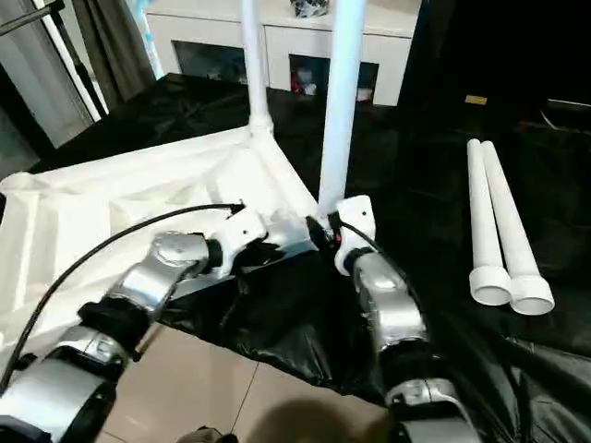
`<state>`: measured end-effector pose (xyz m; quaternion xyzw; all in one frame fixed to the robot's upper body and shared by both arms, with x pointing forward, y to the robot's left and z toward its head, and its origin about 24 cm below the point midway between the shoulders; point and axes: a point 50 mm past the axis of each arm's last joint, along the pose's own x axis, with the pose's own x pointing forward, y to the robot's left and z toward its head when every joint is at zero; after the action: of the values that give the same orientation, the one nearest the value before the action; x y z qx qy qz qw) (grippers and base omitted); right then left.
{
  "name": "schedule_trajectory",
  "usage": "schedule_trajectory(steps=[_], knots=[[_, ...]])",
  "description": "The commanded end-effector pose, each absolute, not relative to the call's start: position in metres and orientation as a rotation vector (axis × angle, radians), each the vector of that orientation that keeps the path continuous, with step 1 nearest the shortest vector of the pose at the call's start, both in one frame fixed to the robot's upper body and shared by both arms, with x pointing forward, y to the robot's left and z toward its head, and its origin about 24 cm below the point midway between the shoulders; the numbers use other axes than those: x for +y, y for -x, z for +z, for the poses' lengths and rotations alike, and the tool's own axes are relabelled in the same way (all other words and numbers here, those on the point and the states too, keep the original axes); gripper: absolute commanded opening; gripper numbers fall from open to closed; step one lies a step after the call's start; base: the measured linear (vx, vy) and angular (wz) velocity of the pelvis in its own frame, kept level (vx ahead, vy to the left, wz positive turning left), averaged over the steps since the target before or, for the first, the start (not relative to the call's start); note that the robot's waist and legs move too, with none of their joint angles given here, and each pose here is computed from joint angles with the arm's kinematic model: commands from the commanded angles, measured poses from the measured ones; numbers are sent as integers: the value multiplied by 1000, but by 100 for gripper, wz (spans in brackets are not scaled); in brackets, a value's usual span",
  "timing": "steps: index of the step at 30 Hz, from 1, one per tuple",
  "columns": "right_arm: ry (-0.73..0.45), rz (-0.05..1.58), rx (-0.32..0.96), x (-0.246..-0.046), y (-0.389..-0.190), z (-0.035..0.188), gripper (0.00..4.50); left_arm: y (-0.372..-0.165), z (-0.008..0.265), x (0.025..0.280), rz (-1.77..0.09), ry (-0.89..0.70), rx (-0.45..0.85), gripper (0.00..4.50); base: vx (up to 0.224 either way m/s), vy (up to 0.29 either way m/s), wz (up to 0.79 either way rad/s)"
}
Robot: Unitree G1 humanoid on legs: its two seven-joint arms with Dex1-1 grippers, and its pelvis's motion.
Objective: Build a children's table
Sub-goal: Rotate leg to tighten
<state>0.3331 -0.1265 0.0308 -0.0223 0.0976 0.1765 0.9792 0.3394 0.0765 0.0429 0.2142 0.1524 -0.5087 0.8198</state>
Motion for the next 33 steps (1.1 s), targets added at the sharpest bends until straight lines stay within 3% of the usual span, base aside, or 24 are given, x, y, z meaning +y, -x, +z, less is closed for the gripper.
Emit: schedule_trajectory(steps=[1,4,6,14,15,18,19,22,24,33], knots=[[7,464,227,-107,-328,25,351,-335,45,59,-1141,-471,279,0,0,0,0],[-4,514,213,-110,-327,28,375,-333,45,63,-1171,-489,271,0,0,0,0],[59,587,198,-119,-326,31,387,-329,44,70,-1226,-503,268,0,0,0,0],[142,811,196,-134,-320,37,387,-322,45,88,-1327,-480,290,0,0,0,0],[156,928,209,-139,-314,40,387,-322,46,97,-1349,-491,301,0,0,0,0],[167,1051,234,-143,-307,43,387,-321,47,107,-1372,-504,321,0,0,0,0],[173,1070,239,-144,-306,44,360,-321,48,109,-1377,-510,325,0,0,0,0],[196,1159,264,-145,-302,44,348,-319,47,120,-1409,-534,355,0,0,0,0],[193,1202,271,-146,-300,45,310,-318,48,125,-1428,-541,370,0,0,0,0],[163,1258,306,-144,-294,42,272,-319,52,128,-1425,-508,357,0,0,0,0]])
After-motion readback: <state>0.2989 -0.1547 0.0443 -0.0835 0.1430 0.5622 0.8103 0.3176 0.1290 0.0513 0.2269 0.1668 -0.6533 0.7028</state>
